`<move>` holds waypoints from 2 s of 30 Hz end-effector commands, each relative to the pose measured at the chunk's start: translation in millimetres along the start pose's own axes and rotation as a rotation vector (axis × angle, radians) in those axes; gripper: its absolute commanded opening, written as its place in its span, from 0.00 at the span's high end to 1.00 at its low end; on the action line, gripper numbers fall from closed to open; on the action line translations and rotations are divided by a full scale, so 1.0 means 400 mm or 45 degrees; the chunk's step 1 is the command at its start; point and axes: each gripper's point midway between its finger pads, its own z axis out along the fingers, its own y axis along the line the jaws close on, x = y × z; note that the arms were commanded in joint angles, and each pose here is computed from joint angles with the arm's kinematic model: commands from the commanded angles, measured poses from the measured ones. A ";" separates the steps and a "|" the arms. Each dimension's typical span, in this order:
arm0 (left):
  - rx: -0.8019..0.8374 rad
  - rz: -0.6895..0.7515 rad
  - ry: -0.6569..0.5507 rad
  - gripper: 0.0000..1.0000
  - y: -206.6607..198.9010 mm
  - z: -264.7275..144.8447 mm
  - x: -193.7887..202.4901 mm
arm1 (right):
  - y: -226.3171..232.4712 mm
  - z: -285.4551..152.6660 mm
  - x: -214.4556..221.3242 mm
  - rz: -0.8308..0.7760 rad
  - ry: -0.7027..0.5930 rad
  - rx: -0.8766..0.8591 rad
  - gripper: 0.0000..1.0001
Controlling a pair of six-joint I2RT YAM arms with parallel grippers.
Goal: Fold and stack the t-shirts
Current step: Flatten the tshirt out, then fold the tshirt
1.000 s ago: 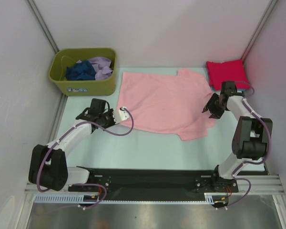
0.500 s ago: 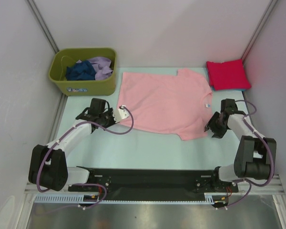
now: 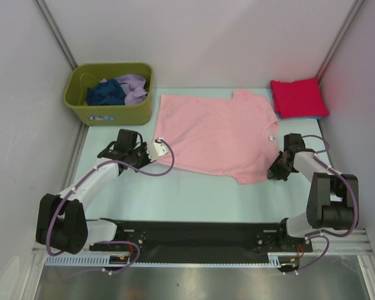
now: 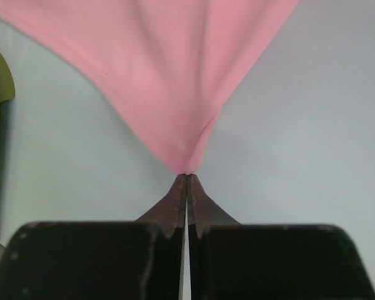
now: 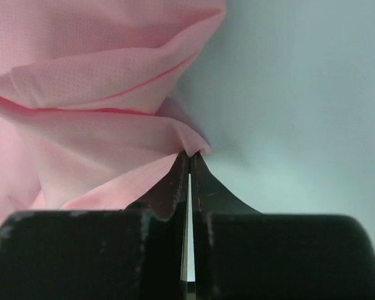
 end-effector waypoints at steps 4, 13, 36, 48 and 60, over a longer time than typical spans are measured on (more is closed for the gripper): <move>0.035 -0.003 -0.048 1.00 -0.037 -0.079 -0.022 | -0.034 -0.125 -0.008 0.108 -0.122 0.008 1.00; 0.234 -0.020 -0.102 1.00 -0.209 -0.175 0.009 | -0.053 -0.374 0.100 0.369 -0.271 -0.152 1.00; -0.185 -0.165 0.095 1.00 0.146 0.019 -0.024 | 0.219 -0.212 -0.262 -0.259 -0.338 -0.279 1.00; -0.132 -0.229 0.201 1.00 0.185 0.140 0.001 | 0.264 -0.091 -0.372 -0.321 -0.285 -0.130 1.00; -0.223 -0.302 0.225 0.53 0.254 0.159 -0.017 | 0.290 -0.050 -0.407 -0.262 -0.264 -0.116 0.59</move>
